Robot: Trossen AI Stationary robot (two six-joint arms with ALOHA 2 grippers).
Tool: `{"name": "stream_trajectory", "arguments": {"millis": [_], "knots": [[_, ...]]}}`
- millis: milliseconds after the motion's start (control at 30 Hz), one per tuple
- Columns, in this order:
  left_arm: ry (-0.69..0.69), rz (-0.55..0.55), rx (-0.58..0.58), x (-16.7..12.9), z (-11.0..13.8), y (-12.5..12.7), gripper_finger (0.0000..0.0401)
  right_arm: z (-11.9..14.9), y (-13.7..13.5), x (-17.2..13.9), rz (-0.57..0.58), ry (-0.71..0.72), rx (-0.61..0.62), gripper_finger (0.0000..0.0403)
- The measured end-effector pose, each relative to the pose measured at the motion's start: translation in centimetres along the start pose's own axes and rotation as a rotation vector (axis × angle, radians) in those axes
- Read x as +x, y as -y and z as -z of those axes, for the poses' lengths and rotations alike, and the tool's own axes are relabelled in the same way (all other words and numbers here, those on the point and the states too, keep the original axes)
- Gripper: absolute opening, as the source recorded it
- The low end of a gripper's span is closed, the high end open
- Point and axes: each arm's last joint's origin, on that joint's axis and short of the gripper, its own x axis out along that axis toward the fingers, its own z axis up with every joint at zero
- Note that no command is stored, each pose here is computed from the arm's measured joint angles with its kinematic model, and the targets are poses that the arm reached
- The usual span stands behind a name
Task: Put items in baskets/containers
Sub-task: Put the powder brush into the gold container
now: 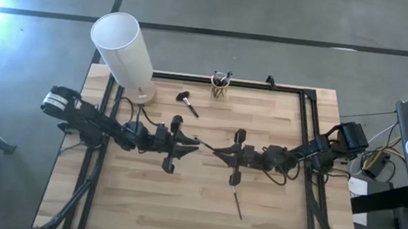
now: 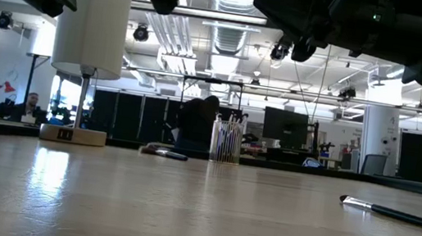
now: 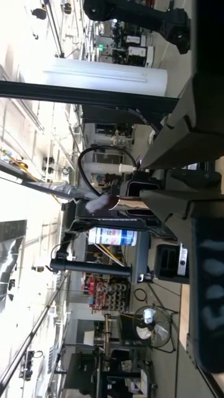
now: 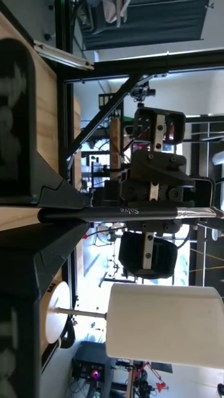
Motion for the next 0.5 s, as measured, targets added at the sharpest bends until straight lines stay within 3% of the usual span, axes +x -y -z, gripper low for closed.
{"name": "stream_trajectory", "arguments": {"millis": [333,500], "knots": [[-0.001,-0.025,0.001,0.01,-0.01,-0.07,0.0067,0.0,-0.02,0.0,0.0,0.0,0.0,0.0019],[0.002,-0.097,-0.009,0.01,-0.03,-0.28,0.0067,0.04,-0.19,-0.07,0.001,-0.005,-0.005,0.0019]]}}
